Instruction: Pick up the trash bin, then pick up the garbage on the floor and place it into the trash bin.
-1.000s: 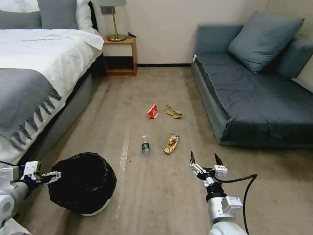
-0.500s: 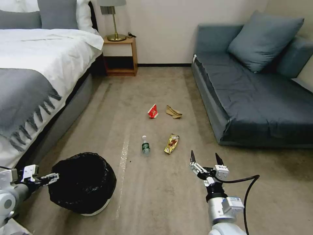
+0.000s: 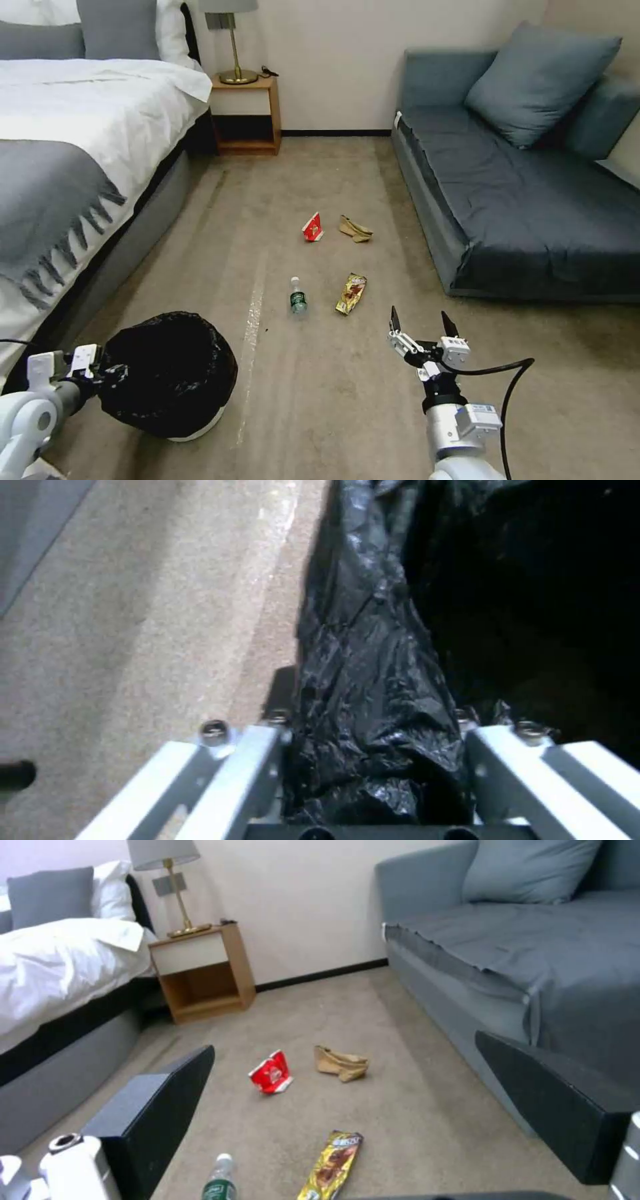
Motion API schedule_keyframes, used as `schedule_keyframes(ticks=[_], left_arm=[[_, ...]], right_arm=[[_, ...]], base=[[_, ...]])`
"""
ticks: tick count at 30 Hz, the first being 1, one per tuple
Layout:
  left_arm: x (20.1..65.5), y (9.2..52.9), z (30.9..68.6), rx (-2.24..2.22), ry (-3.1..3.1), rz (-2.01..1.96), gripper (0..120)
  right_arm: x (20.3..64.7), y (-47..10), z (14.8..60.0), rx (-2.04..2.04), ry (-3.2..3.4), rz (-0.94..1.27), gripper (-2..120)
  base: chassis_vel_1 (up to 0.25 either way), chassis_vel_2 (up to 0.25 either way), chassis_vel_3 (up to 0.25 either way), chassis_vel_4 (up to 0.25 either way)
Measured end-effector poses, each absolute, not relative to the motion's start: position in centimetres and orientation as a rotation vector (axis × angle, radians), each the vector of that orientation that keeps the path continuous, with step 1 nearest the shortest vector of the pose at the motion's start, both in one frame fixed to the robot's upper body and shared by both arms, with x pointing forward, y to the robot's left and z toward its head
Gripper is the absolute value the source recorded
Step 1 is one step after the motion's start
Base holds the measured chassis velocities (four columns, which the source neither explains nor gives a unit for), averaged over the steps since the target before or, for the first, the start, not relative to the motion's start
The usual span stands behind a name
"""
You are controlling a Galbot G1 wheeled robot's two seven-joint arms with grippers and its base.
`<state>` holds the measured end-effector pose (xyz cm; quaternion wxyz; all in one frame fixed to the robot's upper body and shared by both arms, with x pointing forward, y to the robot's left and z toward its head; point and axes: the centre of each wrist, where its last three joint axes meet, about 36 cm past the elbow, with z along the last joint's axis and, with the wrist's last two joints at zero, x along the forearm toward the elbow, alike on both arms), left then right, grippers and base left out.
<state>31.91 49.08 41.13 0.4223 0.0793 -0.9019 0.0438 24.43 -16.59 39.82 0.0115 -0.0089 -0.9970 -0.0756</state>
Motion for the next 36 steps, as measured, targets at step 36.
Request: schedule_keyframes(ticks=[36], left_arm=[[29.0, 42.8, 46.9, 0.379, -2.429, 0.065, 3]], right_arm=[[24.0, -16.5, 37.4, 0.046, -3.119, -0.209, 100]], base=[[0.0, 0.0, 0.0, 0.0]])
